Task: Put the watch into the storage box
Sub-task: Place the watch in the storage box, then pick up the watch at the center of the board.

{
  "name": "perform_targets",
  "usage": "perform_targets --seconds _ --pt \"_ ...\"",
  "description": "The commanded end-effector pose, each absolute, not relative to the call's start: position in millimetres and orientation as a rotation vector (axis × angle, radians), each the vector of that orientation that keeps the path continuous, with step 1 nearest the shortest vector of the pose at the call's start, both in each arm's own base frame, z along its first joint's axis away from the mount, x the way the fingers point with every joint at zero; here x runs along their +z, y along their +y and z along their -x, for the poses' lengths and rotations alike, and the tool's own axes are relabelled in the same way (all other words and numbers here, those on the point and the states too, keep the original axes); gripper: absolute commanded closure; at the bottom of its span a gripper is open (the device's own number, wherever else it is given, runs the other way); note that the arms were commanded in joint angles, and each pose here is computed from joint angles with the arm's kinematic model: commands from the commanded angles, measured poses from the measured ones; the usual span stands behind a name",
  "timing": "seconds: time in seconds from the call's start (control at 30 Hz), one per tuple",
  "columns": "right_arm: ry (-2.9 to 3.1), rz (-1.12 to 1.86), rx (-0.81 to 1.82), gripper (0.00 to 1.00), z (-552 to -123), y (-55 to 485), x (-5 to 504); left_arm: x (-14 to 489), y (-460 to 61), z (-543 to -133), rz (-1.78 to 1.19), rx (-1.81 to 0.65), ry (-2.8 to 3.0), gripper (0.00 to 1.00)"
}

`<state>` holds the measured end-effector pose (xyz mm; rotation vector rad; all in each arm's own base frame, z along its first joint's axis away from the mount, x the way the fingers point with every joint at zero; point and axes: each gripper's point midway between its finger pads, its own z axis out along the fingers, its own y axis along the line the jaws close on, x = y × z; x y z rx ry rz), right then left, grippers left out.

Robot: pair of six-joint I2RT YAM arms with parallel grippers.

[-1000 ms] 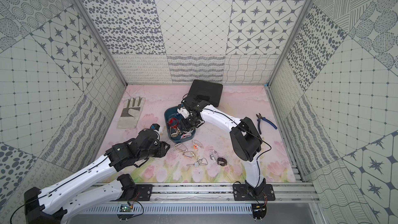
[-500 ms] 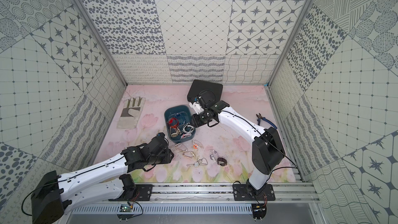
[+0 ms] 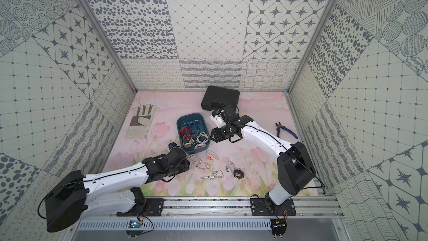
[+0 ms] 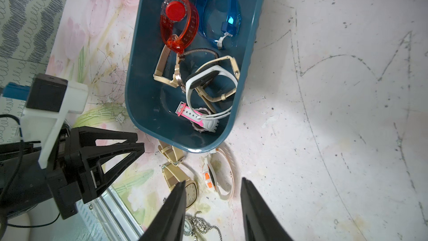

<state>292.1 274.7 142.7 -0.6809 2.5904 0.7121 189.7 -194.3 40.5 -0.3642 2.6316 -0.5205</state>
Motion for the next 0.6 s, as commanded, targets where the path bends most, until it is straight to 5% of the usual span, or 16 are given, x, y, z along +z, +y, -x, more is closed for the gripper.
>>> perform_targets --seconds 0.0,0.57 --pt "2.509 0.676 0.754 0.57 -297 277 158 61 -201 -219 0.531 -0.587 2.455 0.59" --pt "2.492 0.664 0.753 0.57 -296 267 160 49 -221 -228 0.479 -0.594 2.545 0.62"
